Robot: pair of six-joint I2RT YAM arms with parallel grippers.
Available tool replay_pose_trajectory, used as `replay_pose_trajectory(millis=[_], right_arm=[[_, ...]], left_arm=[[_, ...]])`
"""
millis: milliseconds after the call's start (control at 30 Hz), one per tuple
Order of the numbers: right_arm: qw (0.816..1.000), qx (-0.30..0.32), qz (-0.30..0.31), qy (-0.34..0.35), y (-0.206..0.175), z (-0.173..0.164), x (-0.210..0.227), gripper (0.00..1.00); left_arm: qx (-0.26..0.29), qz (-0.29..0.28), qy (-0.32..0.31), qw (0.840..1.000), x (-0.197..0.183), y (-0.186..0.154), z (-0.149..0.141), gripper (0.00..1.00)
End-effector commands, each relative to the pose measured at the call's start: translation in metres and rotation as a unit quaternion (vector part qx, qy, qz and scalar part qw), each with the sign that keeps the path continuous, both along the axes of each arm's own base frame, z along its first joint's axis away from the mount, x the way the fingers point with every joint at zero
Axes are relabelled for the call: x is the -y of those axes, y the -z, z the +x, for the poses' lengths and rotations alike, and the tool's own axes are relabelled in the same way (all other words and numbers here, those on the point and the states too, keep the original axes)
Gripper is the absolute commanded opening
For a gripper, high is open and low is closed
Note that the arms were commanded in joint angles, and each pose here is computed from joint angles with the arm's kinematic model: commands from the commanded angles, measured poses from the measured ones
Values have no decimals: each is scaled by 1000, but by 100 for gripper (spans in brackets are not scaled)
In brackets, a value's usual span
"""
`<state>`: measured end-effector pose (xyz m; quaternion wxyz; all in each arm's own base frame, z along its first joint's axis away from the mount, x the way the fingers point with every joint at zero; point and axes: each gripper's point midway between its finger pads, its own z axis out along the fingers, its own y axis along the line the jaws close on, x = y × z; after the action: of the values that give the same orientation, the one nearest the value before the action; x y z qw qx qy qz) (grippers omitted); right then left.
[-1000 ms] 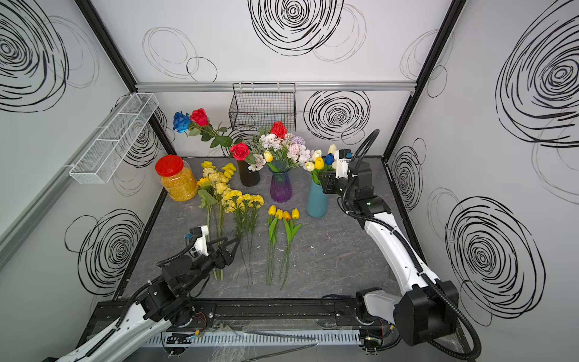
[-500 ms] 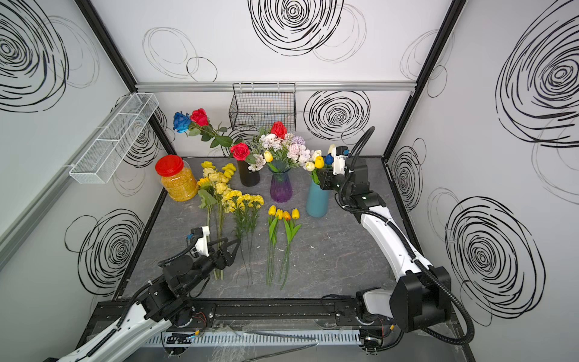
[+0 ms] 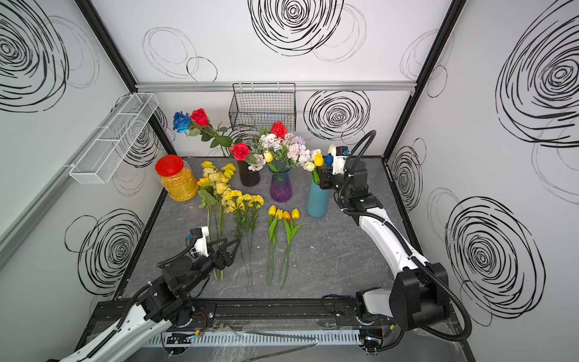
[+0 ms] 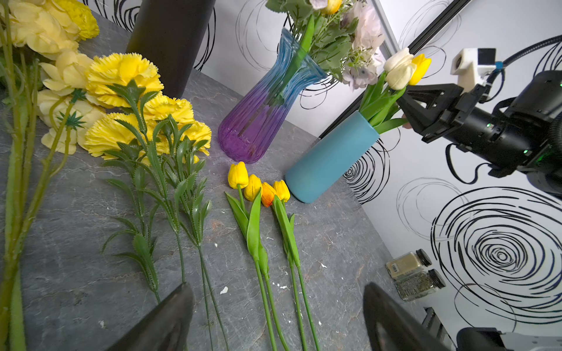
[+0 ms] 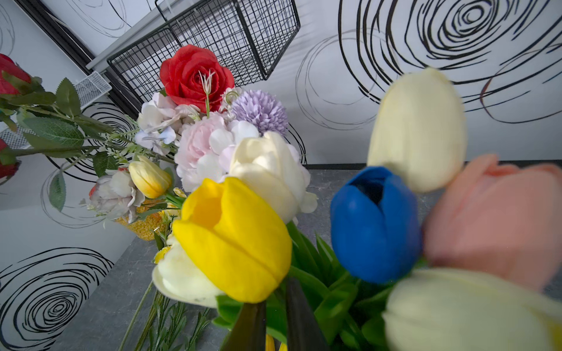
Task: Pick out yellow flowers from the vase
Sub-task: Pick up the flower from the vase.
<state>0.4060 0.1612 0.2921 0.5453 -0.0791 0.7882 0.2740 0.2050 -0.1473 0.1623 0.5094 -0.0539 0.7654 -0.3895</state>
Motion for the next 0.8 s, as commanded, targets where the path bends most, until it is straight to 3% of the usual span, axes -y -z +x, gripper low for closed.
replay_pose_trajectory(millis=[0,200,300,533,767], right_arm=[[999,38,-6,2,-8,2,-1,22],[999,52,-14,-6,0,2,-5,22],[998,54,-18,-4,1,1,-6,18],[998,65,-19,4,-11,-6,-3,9],[997,81,-9,18,-34,-19,5,8]], left_arm=[[4,-7,-5,1000,-2,-2,1,90],[4,-10,-7,1000,-3,-2,1,91],[5,-11,-6,1000,-2,-3,1,91],[5,-11,-7,1000,-3,-3,1,91],[9,-14,-7,1000,-2,-8,1,91]])
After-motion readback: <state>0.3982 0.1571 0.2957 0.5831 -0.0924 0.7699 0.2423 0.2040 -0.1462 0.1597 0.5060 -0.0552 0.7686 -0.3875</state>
